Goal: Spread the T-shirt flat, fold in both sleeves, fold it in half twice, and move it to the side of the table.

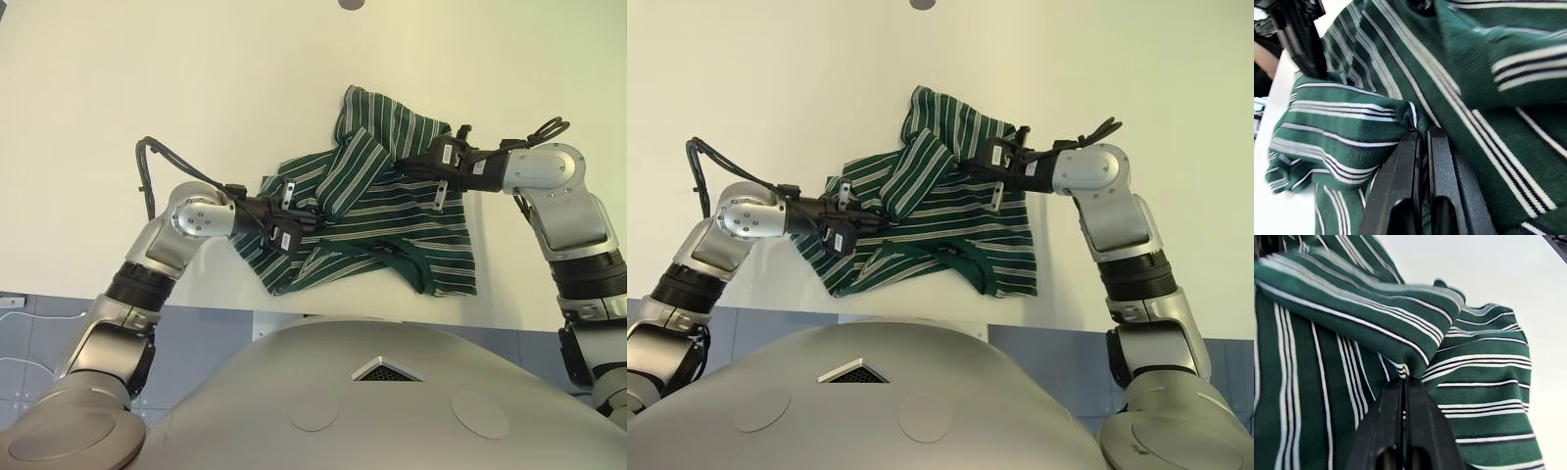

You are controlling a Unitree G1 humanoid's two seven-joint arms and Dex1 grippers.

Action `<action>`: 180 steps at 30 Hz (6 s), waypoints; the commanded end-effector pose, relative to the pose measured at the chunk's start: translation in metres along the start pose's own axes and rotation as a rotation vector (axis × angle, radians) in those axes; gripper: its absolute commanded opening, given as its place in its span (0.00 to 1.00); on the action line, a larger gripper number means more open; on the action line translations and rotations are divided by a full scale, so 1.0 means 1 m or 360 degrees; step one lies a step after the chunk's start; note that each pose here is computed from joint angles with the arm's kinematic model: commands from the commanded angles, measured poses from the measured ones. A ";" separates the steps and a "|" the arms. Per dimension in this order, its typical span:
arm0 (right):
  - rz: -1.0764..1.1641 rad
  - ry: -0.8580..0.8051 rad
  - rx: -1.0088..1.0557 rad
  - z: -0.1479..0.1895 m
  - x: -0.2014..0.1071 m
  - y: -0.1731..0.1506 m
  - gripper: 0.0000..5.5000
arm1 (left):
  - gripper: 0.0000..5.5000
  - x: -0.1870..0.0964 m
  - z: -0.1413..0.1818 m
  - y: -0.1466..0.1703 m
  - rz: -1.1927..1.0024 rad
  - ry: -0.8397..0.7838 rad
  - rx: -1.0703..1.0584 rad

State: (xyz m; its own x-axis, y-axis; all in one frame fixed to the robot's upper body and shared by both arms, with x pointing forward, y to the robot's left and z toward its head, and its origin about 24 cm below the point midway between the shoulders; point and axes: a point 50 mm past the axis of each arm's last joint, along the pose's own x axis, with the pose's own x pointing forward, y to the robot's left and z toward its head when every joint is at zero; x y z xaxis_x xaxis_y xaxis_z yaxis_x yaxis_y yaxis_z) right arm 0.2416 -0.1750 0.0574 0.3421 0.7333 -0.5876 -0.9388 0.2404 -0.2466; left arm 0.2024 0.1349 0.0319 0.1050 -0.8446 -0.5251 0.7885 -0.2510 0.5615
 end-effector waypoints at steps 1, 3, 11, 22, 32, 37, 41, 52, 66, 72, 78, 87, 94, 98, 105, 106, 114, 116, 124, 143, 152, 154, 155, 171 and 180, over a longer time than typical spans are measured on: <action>0.0016 0.0078 -0.0052 -0.001 0.001 0.000 0.04 | 0.06 -0.007 -0.007 -0.001 0.0020 0.0051 -0.0302; 0.0021 0.0083 -0.0054 0.001 -0.003 0.000 0.12 | 0.13 -0.018 0.006 0.009 0.0072 -0.0068 -0.0481; -0.0110 -0.0082 -0.0008 0.016 -0.010 -0.006 0.27 | 0.40 -0.065 -0.006 0.037 0.0352 -0.0052 -0.0978; -0.0125 -0.0111 0.0000 0.018 -0.005 -0.008 0.27 | 0.31 -0.020 -0.012 0.025 0.0309 0.0010 -0.1260; -0.0135 -0.0123 -0.0001 0.019 -0.002 -0.006 0.27 | 0.00 -0.016 -0.012 0.017 0.0190 0.0025 -0.1259; -0.0173 -0.0126 -0.0009 0.018 -0.004 -0.009 0.27 | 0.00 -0.021 -0.007 0.020 0.0178 -0.0058 -0.1245; -0.0517 -0.0344 0.0130 0.028 -0.019 -0.040 0.27 | 0.00 -0.058 -0.008 0.081 0.0541 -0.0281 -0.1205; -0.0697 -0.0278 0.0303 0.023 0.043 -0.100 0.27 | 0.00 -0.068 -0.048 0.122 0.0763 -0.0235 -0.1207; -0.1397 0.0073 0.0254 0.028 0.023 -0.167 0.27 | 0.00 -0.060 -0.084 0.193 0.1211 0.0383 -0.1197; -0.1309 -0.0269 -0.0085 0.043 0.013 -0.162 0.27 | 0.00 -0.077 -0.095 0.196 0.1727 0.0601 -0.1097; -0.0604 -0.0304 -0.0011 -0.015 -0.020 -0.069 0.27 | 0.18 -0.099 -0.134 0.124 0.1386 0.1006 -0.1206; -0.0131 -0.0180 0.0306 -0.012 -0.081 0.023 0.27 | 0.46 -0.065 -0.061 0.091 0.0603 -0.0010 -0.0786; 0.0111 -0.0106 0.0693 -0.024 -0.089 0.123 0.27 | 0.51 -0.031 -0.022 0.000 0.0305 0.0083 -0.0806; -0.0048 -0.0022 0.0748 -0.033 -0.081 0.132 0.31 | 0.51 -0.030 -0.025 -0.016 0.0228 0.0250 -0.0780; -0.0412 0.0047 0.0971 -0.055 -0.074 0.138 0.54 | 0.51 -0.037 -0.032 -0.016 0.0316 0.0313 -0.0816; -0.0437 0.0031 0.0984 -0.056 -0.071 0.137 0.58 | 0.51 -0.036 -0.030 -0.014 0.0335 0.0287 -0.0832; -0.0655 -0.0036 0.1244 -0.075 -0.016 0.151 0.64 | 0.51 -0.024 -0.020 -0.008 0.0309 0.0161 -0.0868; -0.0756 -0.0108 0.1367 -0.080 -0.006 0.150 0.64 | 0.51 -0.022 -0.018 -0.012 0.0247 0.0164 -0.0857; -0.1064 -0.0218 0.1351 -0.083 0.025 0.107 0.64 | 0.51 -0.023 -0.026 -0.040 -0.0019 0.0287 -0.0735; -0.0917 0.1129 -0.0388 -0.088 -0.075 0.058 0.64 | 0.51 -0.019 -0.019 -0.051 0.0033 0.0277 -0.0565; -0.1760 0.1163 -0.1557 -0.037 -0.142 -0.020 0.64 | 0.51 -0.011 -0.012 -0.074 -0.0126 0.0275 -0.0518; -0.1761 0.1222 -0.1514 -0.049 -0.154 -0.022 0.64 | 0.51 -0.015 -0.011 -0.075 -0.0162 0.0265 -0.0514; -0.1767 0.1214 -0.1480 -0.053 -0.157 -0.024 0.64 | 0.51 -0.018 -0.010 -0.074 -0.0179 0.0255 -0.0503; -0.0217 0.0140 0.0598 -0.066 -0.067 0.122 0.64 | 0.51 -0.182 -0.016 -0.050 0.0964 0.0180 -0.1738; -0.0932 -0.0283 0.0681 -0.038 -0.097 0.075 0.64 | 0.51 -0.122 -0.014 -0.112 0.1195 0.0211 -0.2700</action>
State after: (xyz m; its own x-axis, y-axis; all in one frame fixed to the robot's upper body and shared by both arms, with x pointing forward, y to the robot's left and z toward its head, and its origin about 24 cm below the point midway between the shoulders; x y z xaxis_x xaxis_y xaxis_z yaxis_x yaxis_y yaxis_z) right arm 0.1399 -0.2446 0.0645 0.7696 0.5413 -0.3387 -0.6184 0.7641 -0.1839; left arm 0.1139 0.2772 0.0381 0.6790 -0.5113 -0.5268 0.3030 0.8488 -0.4332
